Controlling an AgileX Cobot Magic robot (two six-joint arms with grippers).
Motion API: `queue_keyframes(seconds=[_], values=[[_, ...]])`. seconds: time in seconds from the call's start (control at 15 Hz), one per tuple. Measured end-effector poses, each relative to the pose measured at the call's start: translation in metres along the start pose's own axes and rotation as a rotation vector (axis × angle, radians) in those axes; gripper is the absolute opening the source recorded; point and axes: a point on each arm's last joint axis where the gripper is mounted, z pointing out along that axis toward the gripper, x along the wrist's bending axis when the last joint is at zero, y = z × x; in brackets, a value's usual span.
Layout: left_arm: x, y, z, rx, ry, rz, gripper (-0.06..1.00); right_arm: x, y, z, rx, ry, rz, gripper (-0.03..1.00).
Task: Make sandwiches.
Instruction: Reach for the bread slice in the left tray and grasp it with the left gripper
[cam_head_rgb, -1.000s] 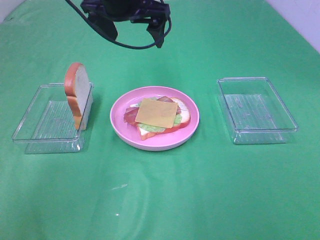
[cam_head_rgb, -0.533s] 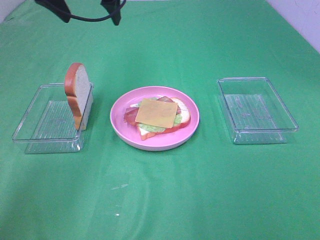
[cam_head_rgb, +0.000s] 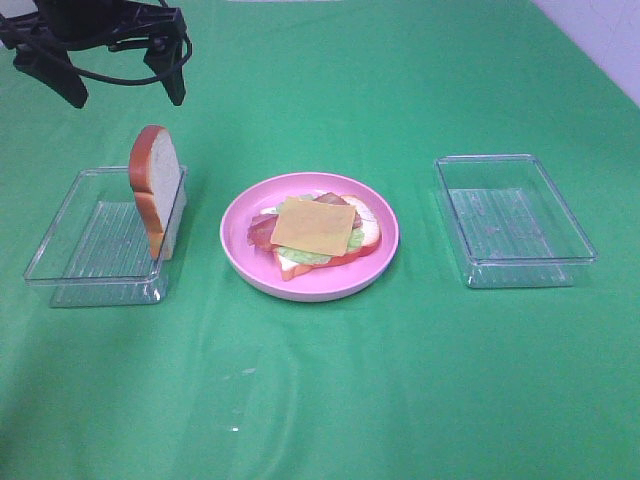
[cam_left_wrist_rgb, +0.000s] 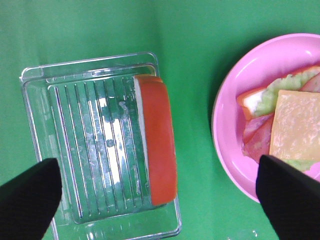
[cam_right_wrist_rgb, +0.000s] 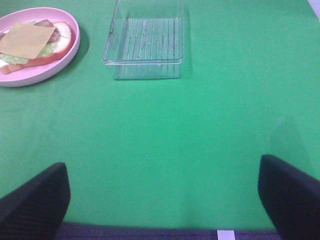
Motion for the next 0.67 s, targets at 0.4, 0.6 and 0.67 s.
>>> queue_keyframes(seconds=[0.4, 0.6, 0.67], values=[[0.006, -0.003, 0.063, 0.131, 0.025, -0.011, 0.98, 0.000, 0.000, 0.000, 0.000, 0.000, 0.000, 0.98], [0.008, -0.006, 0.086, 0.179, 0.036, -0.023, 0.98, 0.000, 0.000, 0.000, 0.000, 0.000, 0.000, 0.98], [0.008, -0.007, 0.088, 0.184, 0.035, -0.030, 0.98, 0.000, 0.000, 0.000, 0.000, 0.000, 0.000, 0.98]])
